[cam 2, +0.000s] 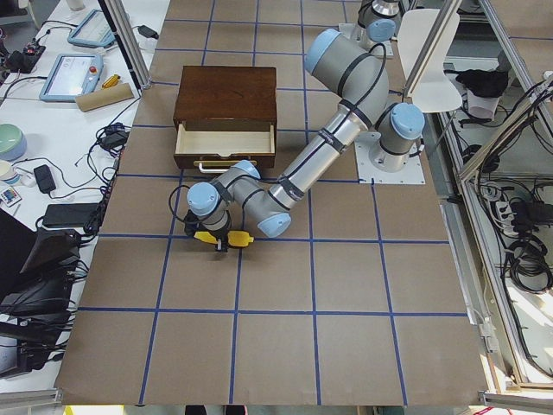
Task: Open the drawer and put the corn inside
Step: 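Close the left gripper on the corn cob and lift it, then carry the corn over the open drawer and lower it inside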
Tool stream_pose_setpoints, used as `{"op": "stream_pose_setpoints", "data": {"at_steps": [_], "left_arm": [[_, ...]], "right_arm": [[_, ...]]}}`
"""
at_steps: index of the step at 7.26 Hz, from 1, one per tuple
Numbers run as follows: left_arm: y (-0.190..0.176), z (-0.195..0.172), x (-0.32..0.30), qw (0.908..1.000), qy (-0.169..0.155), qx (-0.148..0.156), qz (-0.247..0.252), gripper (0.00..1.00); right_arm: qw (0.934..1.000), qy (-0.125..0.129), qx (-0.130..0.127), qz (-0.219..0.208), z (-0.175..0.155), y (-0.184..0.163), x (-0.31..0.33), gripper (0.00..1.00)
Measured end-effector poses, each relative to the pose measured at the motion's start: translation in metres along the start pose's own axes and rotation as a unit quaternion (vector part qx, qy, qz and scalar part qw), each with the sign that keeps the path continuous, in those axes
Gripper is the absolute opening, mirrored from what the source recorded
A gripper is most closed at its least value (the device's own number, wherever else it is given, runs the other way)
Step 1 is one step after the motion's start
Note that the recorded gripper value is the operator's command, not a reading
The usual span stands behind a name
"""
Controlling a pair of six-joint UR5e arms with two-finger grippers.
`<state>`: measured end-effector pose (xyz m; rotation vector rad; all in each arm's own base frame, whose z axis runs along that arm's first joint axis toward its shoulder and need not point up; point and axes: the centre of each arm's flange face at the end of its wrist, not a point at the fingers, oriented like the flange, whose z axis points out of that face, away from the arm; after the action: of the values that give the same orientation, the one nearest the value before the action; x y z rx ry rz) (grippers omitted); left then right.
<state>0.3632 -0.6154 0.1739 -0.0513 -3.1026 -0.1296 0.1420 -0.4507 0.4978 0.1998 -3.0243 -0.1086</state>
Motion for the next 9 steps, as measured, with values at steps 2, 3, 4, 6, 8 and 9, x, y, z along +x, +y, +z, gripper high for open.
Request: {"op": "stream_pose_setpoints", "data": {"at_steps": [2,3,4,6,8,9], "left_arm": [[0.000,-0.001,0.000,1.0000,-0.001,0.001,0.001,0.00],[0.000,-0.004,0.000,1.0000,-0.002,0.002,0.001,0.00],[-0.001,-0.014,0.003,1.0000,-0.006,0.008,0.002,0.00],[-0.002,-0.060,0.021,0.9994,-0.021,0.026,0.009,0.00],[0.005,-0.116,0.051,0.9991,-0.020,0.035,0.016,0.00],[0.008,-0.141,0.074,0.9991,-0.012,0.037,0.014,0.00]], "right_arm": [[1.0000,0.000,0.000,0.000,0.000,0.000,0.000,1.00],[1.0000,0.000,0.000,0.000,0.000,0.000,0.000,1.00],[1.0000,0.000,0.000,0.000,0.000,0.000,0.000,1.00],[1.0000,0.000,0.000,0.000,0.000,0.000,0.000,1.00],[1.0000,-0.001,0.000,0.000,0.000,0.000,0.000,1.00],[1.0000,-0.001,0.000,0.000,0.000,0.000,0.000,1.00]]}}
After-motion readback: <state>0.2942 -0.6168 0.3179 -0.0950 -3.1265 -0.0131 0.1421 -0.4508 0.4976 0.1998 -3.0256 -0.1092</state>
